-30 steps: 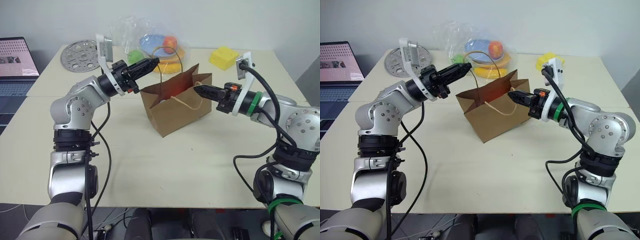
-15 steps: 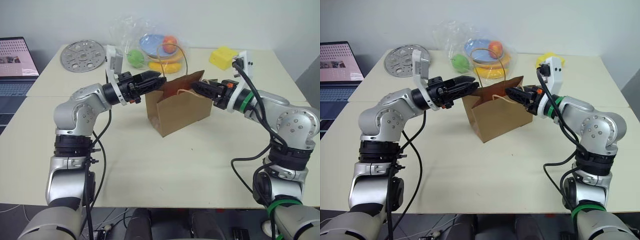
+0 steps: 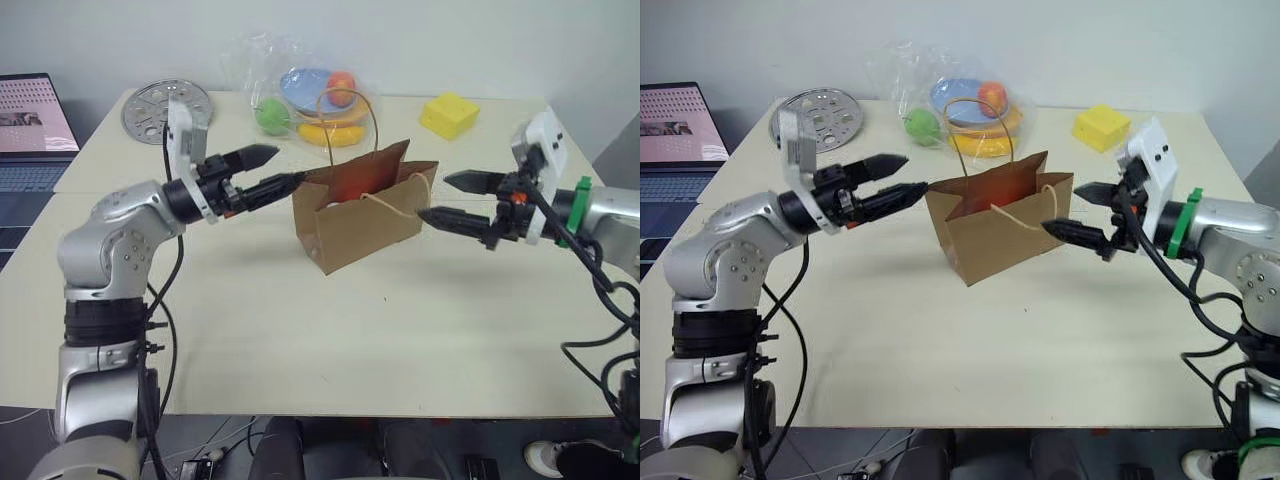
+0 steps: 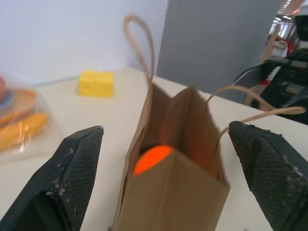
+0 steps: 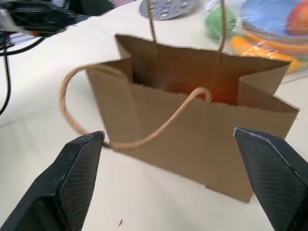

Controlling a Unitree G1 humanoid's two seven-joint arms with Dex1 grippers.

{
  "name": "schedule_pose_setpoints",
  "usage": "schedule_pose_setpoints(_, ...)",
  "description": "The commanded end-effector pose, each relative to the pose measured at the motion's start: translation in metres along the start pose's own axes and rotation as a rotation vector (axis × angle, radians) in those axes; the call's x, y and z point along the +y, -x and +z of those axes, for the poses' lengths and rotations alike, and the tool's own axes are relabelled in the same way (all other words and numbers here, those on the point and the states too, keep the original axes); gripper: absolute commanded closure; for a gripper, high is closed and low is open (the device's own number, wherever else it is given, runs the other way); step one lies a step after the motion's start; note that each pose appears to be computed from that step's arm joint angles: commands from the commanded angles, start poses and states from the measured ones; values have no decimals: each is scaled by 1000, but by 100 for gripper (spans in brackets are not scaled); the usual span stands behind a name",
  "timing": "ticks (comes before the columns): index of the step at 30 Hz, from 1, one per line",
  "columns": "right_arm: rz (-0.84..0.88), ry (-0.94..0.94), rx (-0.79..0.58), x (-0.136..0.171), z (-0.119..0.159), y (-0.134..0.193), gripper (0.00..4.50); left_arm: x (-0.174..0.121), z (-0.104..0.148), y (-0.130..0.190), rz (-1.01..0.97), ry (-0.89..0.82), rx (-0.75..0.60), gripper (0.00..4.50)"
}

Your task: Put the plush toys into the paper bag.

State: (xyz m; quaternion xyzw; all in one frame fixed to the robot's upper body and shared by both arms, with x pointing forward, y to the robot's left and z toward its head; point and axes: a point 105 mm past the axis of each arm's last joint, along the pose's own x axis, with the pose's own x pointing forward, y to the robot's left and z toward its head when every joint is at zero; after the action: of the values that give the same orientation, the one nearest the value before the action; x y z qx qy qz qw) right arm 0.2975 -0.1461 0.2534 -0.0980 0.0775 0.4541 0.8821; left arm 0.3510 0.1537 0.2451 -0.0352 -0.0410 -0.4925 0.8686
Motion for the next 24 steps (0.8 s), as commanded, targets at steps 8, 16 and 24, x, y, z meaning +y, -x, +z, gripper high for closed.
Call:
schedule_pose_setpoints(8,187,66,-36,40,10,13,0,8,-11,-17,-87,5,47,3)
schedule_pose_setpoints(16,168,67,-42,39,12,19,0,-9,-20,-15,-210,-1,96,3)
schedule_pose_setpoints(24,174,54,-37,40,9,15,0,-18,-22,-8,-234,-91,151,3)
